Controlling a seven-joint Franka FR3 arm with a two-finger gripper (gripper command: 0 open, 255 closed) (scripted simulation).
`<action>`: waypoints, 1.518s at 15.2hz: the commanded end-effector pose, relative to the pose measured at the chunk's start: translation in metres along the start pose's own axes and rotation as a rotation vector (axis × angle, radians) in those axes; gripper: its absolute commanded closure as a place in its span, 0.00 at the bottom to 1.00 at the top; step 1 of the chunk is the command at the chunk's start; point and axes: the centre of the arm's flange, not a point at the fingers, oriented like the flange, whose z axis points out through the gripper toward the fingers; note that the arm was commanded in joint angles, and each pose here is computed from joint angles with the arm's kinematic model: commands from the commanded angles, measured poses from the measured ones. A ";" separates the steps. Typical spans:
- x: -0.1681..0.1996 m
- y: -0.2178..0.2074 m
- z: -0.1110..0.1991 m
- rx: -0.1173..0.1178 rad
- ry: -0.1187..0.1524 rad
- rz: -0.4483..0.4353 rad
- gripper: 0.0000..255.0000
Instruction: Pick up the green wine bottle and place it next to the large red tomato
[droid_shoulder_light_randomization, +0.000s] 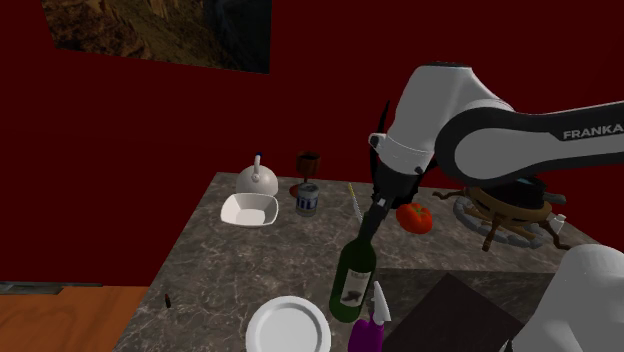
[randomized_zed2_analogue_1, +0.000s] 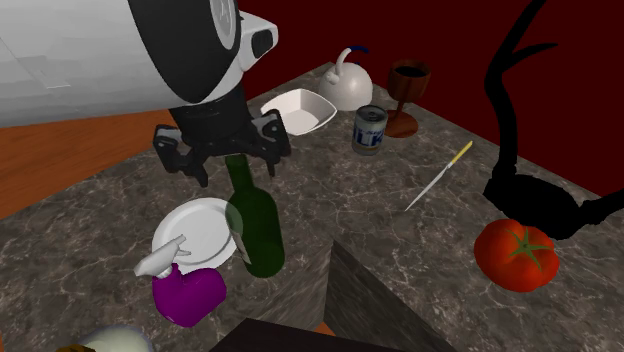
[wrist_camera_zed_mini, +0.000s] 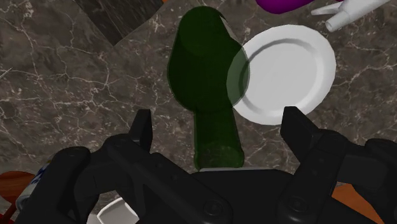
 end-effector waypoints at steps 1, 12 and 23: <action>-0.001 0.000 0.005 0.000 0.001 0.000 0.00; -0.001 0.000 0.005 0.000 0.000 0.000 1.00; 0.003 0.002 -0.026 0.000 0.001 0.000 1.00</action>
